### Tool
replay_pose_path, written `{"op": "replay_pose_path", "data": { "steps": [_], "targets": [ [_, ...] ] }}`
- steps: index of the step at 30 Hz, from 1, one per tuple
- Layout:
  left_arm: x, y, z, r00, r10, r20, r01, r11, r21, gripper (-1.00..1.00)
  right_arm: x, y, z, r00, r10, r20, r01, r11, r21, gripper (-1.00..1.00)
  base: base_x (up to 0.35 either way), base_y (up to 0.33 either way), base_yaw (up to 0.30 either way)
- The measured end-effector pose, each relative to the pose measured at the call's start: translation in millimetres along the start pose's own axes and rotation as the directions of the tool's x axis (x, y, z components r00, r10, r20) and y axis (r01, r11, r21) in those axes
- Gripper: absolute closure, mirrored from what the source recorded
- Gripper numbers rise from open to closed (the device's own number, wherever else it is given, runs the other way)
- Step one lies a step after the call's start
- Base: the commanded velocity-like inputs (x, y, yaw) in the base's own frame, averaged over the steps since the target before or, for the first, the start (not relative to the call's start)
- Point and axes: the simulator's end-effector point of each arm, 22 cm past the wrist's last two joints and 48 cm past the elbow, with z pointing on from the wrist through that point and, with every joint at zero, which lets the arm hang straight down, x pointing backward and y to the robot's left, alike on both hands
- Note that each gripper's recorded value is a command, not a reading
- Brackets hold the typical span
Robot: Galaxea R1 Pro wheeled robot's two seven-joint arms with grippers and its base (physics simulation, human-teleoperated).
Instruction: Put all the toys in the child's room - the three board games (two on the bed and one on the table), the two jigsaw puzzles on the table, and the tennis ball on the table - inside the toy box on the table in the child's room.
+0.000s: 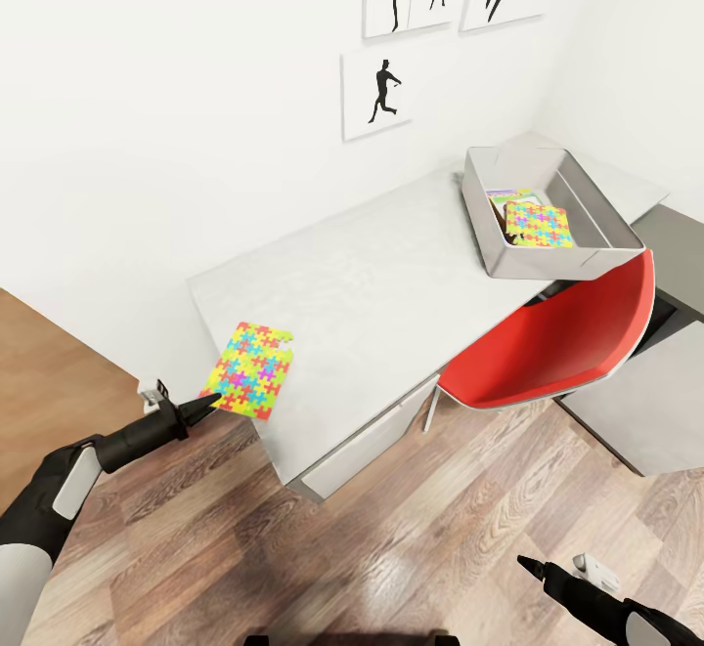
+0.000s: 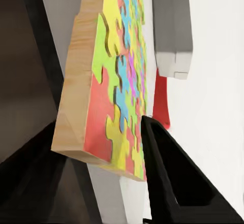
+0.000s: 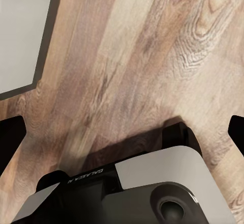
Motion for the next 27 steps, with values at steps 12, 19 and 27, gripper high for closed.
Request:
{"op": "replay_pose_path", "data": {
  "steps": [12,19,27],
  "targets": [
    [-1,0,-0.7,1.0,0.006,0.002,-0.006,1.0,0.0,1.0,0,0,0.1,1.0,0.0,-0.001,0.0,1.0,0.0,-1.0,0.0,0.0,0.0],
    [-1,0,-0.5,1.0,0.007,0.002,-0.007,1.0,0.001,1.0,0,0,0.1,1.0,0.0,-0.001,0.0,1.0,0.0,-1.0,0.0,0.0,0.0],
    [1,-13,-3.2,1.0,0.013,-0.003,-0.013,1.0,0.02,1.0,1,2,-8.8,1.0,0.0,-0.001,0.0,1.0,0.0,-1.0,0.0,0.0,0.0]
  ]
}}
